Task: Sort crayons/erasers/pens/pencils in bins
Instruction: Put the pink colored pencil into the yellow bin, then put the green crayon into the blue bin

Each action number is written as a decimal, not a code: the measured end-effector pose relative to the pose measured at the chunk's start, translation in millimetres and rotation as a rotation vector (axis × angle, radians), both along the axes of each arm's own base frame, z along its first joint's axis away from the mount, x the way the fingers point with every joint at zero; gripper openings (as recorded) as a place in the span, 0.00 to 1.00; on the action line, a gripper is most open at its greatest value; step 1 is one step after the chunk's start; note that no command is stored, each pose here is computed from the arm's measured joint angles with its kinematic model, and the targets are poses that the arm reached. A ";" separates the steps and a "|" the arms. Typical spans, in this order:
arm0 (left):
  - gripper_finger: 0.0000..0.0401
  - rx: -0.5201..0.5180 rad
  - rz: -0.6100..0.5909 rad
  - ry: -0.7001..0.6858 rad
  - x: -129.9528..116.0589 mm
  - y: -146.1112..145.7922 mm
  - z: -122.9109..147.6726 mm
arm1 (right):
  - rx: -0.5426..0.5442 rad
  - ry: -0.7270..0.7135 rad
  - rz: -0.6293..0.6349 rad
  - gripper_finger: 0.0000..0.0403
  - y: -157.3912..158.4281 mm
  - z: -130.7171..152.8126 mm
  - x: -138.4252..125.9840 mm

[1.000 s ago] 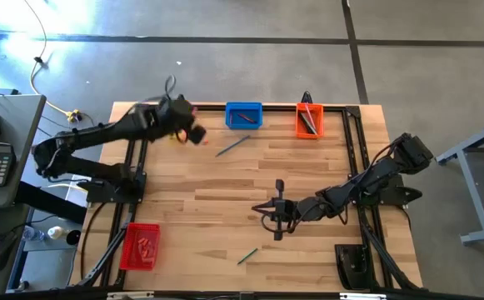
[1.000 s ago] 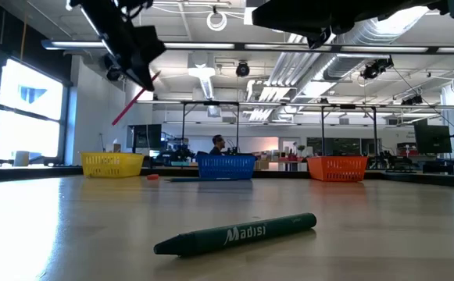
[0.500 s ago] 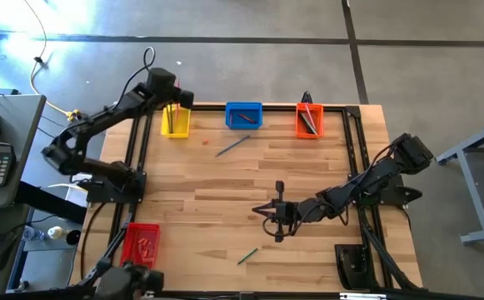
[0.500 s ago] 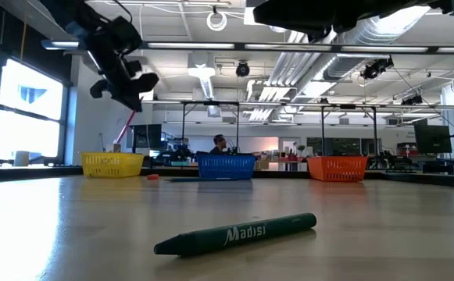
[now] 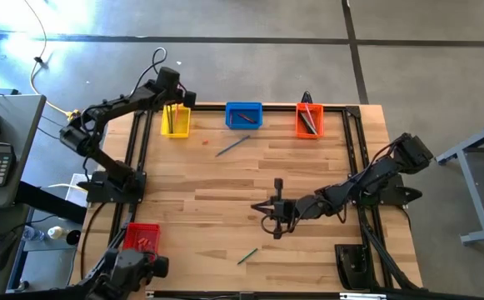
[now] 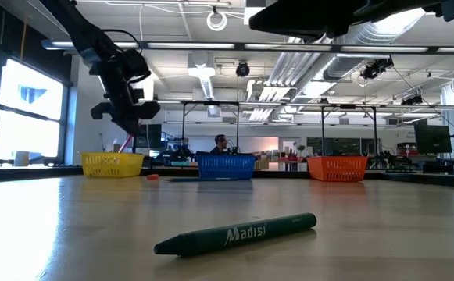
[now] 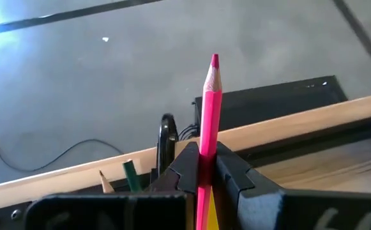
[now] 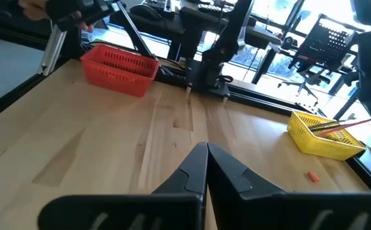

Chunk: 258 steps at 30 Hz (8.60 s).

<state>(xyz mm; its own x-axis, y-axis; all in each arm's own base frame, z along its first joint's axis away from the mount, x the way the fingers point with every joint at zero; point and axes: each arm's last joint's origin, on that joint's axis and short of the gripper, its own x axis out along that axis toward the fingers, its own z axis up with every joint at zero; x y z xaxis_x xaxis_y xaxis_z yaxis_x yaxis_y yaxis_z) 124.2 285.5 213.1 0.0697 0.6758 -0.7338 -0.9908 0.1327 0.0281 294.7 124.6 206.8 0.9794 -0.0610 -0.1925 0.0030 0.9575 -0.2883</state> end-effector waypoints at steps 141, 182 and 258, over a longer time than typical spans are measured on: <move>0.01 0.363 -1.266 -0.557 68.5 -306.3 -52.2 | 0.101 0.795 0.298 0.21 68.0 -86.5 63.6; 0.01 0.350 -1.262 -0.553 68.4 -306.3 -53.2 | 0.048 0.671 -0.085 0.06 33.4 -10.2 42.1; 0.01 0.392 -1.249 -0.469 67.5 -304.4 -56.2 | 0.224 0.772 -0.628 0.06 -373.0 -34.9 95.4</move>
